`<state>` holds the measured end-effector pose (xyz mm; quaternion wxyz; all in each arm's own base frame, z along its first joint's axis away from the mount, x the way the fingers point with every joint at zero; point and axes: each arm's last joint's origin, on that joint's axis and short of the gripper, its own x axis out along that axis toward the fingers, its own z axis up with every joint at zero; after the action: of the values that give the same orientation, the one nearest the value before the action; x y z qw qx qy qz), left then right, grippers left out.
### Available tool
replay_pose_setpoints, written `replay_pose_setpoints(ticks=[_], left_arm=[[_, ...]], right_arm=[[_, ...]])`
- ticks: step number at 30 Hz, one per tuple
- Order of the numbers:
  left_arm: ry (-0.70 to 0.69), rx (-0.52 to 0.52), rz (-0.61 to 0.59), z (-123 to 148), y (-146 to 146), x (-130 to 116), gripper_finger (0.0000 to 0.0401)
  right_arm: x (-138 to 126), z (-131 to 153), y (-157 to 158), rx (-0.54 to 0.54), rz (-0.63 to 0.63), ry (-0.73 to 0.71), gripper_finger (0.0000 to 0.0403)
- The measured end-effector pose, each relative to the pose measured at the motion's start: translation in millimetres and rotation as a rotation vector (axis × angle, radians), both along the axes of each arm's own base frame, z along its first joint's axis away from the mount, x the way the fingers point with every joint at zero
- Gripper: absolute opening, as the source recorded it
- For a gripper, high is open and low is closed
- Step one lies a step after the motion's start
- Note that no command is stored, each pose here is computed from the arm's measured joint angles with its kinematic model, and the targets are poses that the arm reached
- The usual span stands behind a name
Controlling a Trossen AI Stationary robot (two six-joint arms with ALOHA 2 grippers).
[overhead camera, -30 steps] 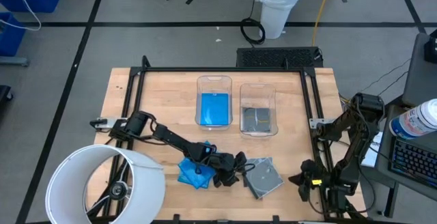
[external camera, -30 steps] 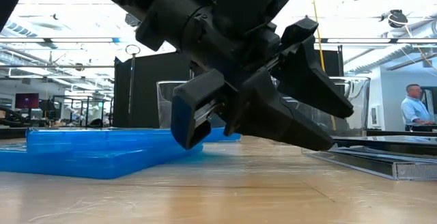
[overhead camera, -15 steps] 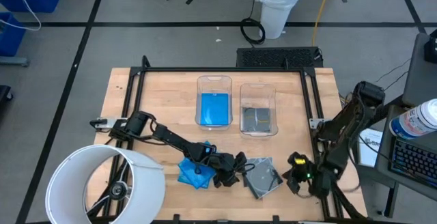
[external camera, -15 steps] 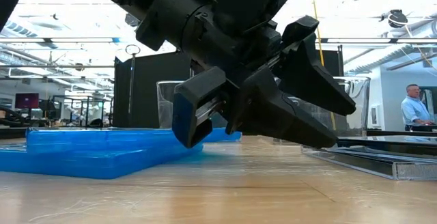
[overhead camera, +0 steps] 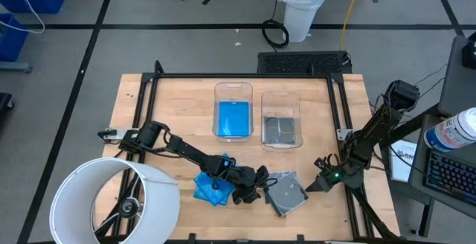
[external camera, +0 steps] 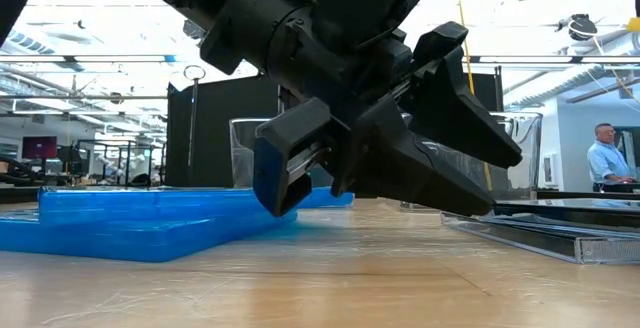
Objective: Pick & place jewel cases by type
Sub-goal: Put the black CD case into the right transparent bin
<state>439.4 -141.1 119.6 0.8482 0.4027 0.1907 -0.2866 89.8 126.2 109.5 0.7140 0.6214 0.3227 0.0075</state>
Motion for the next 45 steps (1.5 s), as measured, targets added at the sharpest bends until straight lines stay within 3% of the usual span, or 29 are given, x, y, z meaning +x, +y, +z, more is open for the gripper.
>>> replay_pose_setpoints(ticks=[6,9,21,34,45], left_arm=[[-0.004,0.009,-0.006,0,0,0,0.0227],[0.002,-0.003,0.003,0,0,0,0.0227],[0.007,-0.012,0.01,0,0,0,0.0227],[-0.001,0.005,-0.017,0,-6,-2,0.0227],[-0.038,0.071,-0.028,1,-15,-4,0.0227]], right_arm=[[-3,-6,4,0.062,0.063,0.165,0.0],[-2,-6,5,0.064,0.078,0.178,0.0006],[-2,-10,11,0.001,0.16,0.258,0.0087],[-5,-17,4,-0.044,0.077,0.334,0.017],[2,-21,14,-0.102,0.053,0.345,0.0182]])
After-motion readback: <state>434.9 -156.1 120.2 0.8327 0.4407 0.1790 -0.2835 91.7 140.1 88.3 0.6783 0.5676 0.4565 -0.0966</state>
